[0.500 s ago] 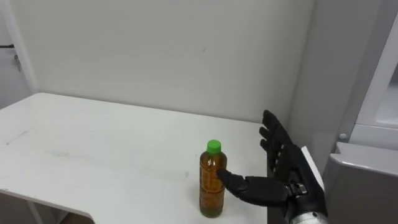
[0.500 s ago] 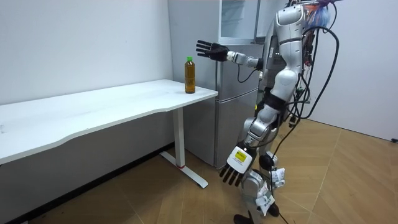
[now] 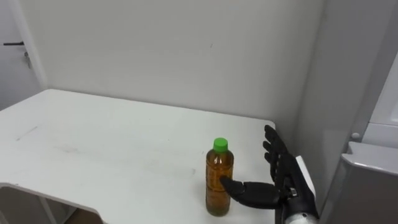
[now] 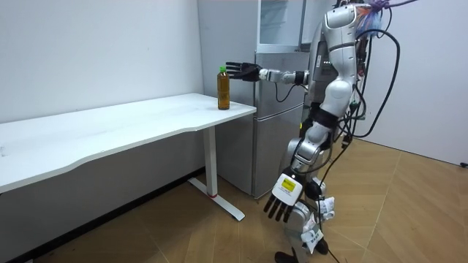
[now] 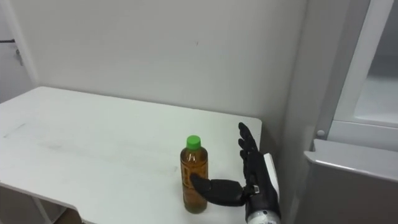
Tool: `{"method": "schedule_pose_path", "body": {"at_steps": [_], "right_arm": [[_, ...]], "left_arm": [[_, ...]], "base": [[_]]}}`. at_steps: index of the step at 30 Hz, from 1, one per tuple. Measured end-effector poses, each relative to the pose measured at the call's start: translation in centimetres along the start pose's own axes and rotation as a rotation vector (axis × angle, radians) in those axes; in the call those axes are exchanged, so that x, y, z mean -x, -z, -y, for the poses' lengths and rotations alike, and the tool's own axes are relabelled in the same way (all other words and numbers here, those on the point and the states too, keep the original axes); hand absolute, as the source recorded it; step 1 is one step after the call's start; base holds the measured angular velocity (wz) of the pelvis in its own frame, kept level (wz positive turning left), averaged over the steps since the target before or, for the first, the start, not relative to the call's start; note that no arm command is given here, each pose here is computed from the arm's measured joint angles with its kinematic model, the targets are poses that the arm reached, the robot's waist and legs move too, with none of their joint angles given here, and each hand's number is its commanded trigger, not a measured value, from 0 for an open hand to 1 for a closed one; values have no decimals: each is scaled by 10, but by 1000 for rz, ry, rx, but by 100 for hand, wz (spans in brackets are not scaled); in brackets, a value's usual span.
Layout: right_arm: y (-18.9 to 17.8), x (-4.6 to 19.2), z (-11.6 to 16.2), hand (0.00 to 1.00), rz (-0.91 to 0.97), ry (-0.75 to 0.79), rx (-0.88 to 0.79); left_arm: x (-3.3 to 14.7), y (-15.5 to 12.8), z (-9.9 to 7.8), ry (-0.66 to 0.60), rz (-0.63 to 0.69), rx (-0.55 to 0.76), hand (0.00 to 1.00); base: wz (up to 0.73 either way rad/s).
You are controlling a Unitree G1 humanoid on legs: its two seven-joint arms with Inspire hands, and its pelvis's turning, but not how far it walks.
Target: Put the bottle in the upper fridge
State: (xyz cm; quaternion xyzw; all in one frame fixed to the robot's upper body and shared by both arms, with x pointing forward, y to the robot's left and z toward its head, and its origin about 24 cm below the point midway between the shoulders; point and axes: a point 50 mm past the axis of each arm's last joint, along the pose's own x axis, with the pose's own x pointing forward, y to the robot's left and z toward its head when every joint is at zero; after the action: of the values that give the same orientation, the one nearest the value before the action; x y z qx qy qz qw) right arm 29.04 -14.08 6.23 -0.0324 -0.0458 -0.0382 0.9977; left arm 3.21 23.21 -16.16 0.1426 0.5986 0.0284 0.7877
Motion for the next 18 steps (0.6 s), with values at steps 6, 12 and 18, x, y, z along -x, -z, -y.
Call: {"method": "schedule_pose_path", "body": {"at_steps": [6,12,18], "right_arm": [[11,-1,3,0,-45,19,21],[30,0,8,0,-129,49,53],[41,-2,13,0,-182,72,82]], "left_arm": [[0,-1,0,1,-2,-22,0],[1,5,2,7,-34,-33,0],[2,10,9,32,-53,-42,0]], "base": [[7],[5],[4]]}}
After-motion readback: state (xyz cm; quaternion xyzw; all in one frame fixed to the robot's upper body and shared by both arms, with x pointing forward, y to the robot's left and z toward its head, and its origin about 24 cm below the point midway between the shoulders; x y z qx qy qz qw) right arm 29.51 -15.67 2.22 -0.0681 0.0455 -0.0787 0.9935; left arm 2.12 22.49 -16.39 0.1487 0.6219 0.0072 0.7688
